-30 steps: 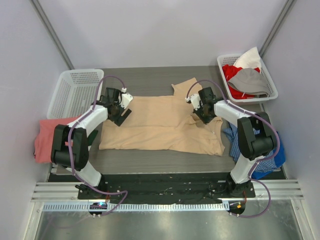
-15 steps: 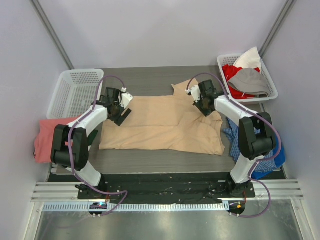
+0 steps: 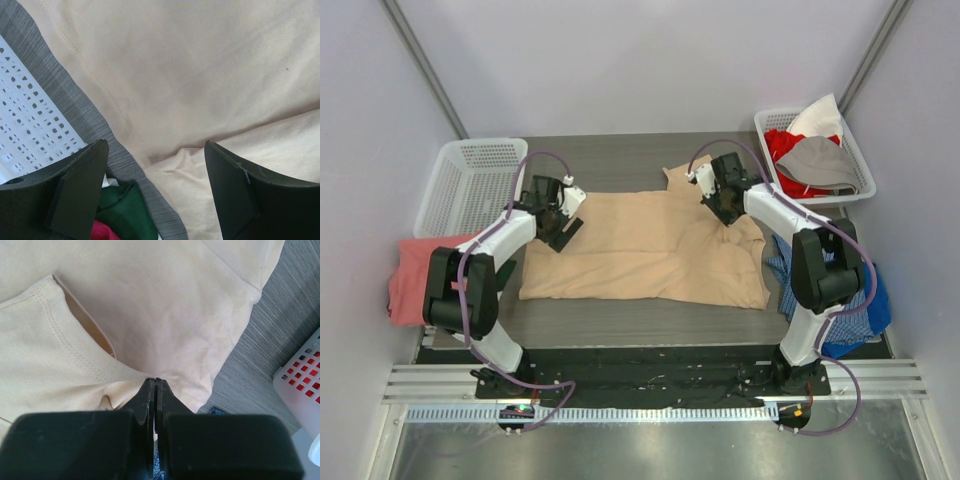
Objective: Fold and stack the t-shirts
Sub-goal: Fold the flattened tshirt in 1/3 of the way
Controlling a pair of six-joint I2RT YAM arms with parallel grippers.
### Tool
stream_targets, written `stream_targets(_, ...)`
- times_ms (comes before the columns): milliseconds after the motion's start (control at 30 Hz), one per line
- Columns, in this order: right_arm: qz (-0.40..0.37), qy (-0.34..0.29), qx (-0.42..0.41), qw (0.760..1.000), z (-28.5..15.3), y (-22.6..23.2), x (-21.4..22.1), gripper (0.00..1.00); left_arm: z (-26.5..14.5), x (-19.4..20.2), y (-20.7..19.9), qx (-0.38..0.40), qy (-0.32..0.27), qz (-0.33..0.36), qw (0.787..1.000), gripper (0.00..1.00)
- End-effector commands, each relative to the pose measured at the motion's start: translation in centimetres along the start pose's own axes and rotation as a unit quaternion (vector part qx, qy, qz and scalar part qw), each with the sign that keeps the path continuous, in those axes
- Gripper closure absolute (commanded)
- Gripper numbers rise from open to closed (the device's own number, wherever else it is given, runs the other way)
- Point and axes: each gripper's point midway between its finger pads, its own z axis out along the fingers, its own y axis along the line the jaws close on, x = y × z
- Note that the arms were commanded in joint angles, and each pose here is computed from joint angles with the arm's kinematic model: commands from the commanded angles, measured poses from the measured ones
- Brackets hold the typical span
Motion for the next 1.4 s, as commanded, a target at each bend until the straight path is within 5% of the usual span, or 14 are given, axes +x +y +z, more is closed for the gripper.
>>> stream_targets(0, -0.003, -0.01, 0.022, 1.0, 0.0, -1.0, -1.6, 0.99, 0.0, -0.8, 0.4, -0.008, -0.016, 0.001, 1.0, 0.17)
stream_targets(733, -0.025, -0.001, 0.089, 0.996, 0.4, -4.2, -3.2, 0.99, -0.2, -0.5, 0.2, -0.006, -0.017, 0.0, 1.0, 0.17)
stream_targets(833, -0.027, 0.016, 0.094, 0.995, 1.1, -4.2, -2.4, 0.86, -0.3, -0.5, 0.2, -0.006, -0.019, 0.0, 1.0, 0.17)
stream_targets(900, -0.03, 0.026, 0.096, 0.995, 1.3, -4.0, -1.8, 0.66, -0.3, -0.6, 0.2, -0.006, -0.019, 0.001, 1.0, 0.17)
stream_targets(1067, -0.03, 0.028, 0.105, 0.994, 1.1, -4.1, -1.1, 0.5, -0.5, -0.7, 0.3, -0.008, -0.021, 0.0, 1.0, 0.17)
stream_targets(1367, -0.007, -0.006, 0.139, 0.99, -0.4, -5.8, -3.0, 0.47, -0.8, -2.0, 0.9, -0.015, -0.037, -0.017, 0.999, 0.17)
